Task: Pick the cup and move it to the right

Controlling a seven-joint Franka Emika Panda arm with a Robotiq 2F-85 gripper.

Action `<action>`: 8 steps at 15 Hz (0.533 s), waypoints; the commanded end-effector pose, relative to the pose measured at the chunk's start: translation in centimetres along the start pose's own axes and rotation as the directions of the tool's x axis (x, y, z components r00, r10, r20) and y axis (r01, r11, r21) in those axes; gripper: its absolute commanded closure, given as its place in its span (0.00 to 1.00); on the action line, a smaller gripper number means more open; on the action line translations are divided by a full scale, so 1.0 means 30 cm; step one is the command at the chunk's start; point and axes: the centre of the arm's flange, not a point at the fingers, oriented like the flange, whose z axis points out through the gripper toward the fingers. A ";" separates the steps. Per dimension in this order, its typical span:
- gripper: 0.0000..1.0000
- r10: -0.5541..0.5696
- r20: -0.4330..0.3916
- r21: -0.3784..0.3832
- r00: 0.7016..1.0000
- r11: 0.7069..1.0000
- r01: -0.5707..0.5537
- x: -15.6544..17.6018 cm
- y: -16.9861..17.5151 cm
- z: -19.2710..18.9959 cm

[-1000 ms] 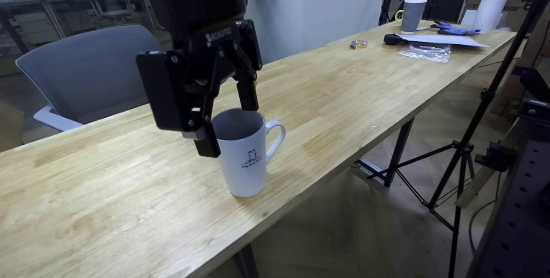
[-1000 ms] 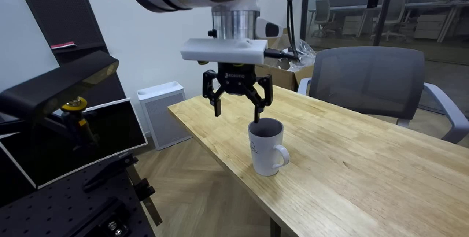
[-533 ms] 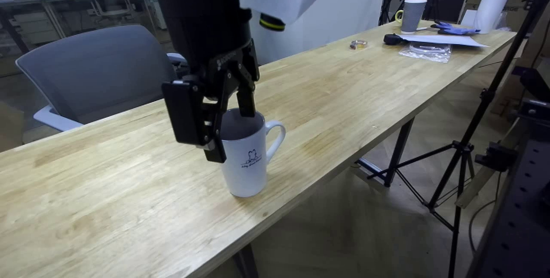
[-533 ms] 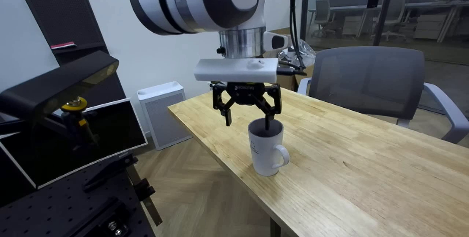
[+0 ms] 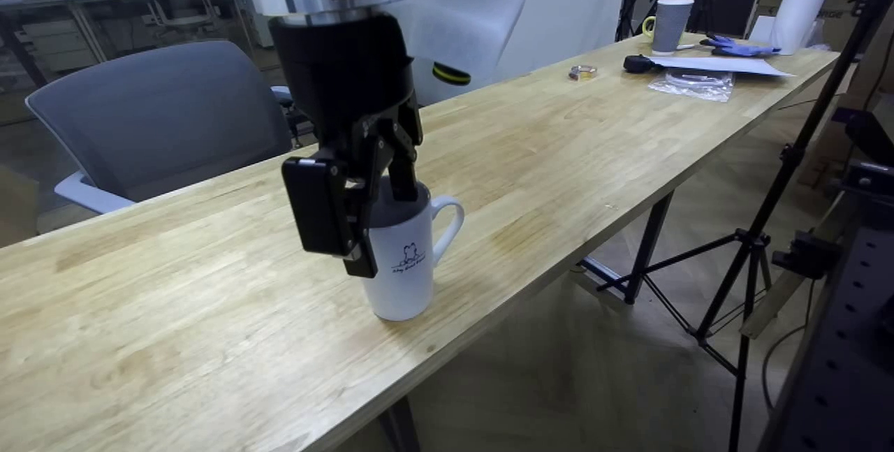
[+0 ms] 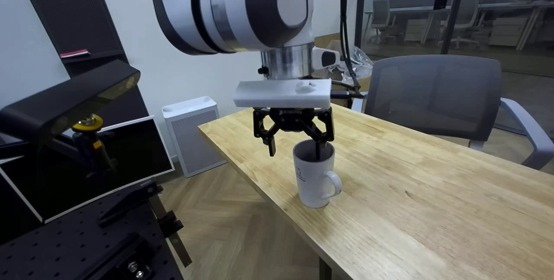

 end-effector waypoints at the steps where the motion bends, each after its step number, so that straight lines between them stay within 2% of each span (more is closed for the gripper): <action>1: 0.00 0.012 -0.001 -0.018 1.000 1.000 -0.012 0.028 -0.013 0.015; 8: 0.00 0.002 0.009 -0.013 1.000 1.000 -0.002 0.026 -0.030 0.045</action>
